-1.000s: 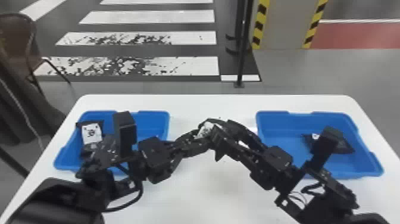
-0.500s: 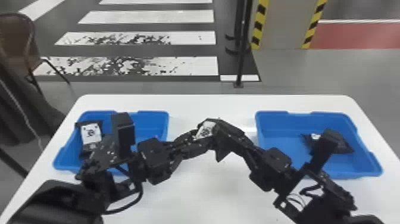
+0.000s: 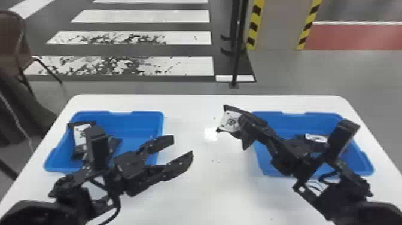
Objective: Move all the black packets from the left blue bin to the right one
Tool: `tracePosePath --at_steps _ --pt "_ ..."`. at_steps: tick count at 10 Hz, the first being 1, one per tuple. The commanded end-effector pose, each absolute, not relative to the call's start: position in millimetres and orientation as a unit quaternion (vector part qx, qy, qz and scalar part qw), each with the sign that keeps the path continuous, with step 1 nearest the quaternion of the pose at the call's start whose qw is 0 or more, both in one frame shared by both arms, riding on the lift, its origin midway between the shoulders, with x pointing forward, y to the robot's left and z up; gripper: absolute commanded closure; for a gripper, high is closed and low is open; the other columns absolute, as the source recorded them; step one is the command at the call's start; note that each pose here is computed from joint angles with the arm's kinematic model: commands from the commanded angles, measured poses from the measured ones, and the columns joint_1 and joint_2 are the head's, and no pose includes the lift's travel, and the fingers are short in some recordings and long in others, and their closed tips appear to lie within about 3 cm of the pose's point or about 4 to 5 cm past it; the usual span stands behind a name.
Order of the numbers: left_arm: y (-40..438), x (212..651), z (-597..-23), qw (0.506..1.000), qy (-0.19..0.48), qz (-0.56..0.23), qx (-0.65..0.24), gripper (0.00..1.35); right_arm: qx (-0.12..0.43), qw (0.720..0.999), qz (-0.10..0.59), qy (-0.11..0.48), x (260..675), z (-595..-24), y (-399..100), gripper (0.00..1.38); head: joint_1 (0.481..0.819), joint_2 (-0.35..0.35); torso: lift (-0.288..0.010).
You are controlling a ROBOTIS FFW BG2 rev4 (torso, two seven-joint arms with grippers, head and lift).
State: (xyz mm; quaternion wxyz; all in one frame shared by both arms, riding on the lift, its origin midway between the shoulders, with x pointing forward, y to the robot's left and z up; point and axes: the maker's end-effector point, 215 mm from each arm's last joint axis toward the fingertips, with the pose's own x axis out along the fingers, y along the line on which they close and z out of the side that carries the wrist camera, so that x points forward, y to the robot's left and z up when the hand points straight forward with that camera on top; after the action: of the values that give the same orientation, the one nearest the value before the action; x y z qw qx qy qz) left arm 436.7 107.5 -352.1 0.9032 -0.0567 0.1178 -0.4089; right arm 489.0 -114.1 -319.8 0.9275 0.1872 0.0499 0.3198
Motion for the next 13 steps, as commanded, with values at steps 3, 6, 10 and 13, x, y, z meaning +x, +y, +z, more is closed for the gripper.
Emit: tracePosePath --at_steps 3,6,10,13 --pt "177 440 -362 0.928 0.127 -0.345 -0.066 0.2 0.115 0.969 0.198 0.087 548 -374 -243 1.28 0.695 -0.039 -0.14" --pt "224 436 -370 0.943 0.133 -0.299 -0.064 0.2 0.099 0.981 0.141 0.09 540 -397 -289 0.32 0.695 -0.083 -0.14" --pt "278 441 -380 0.958 0.156 -0.238 -0.041 0.2 0.045 0.99 0.132 -0.006 457 -319 -263 0.21 0.695 -0.037 -0.14" --pt "344 456 -398 0.963 0.223 -0.153 0.013 0.2 0.064 0.983 0.167 -0.044 389 -275 -210 0.22 0.695 0.076 -0.14"
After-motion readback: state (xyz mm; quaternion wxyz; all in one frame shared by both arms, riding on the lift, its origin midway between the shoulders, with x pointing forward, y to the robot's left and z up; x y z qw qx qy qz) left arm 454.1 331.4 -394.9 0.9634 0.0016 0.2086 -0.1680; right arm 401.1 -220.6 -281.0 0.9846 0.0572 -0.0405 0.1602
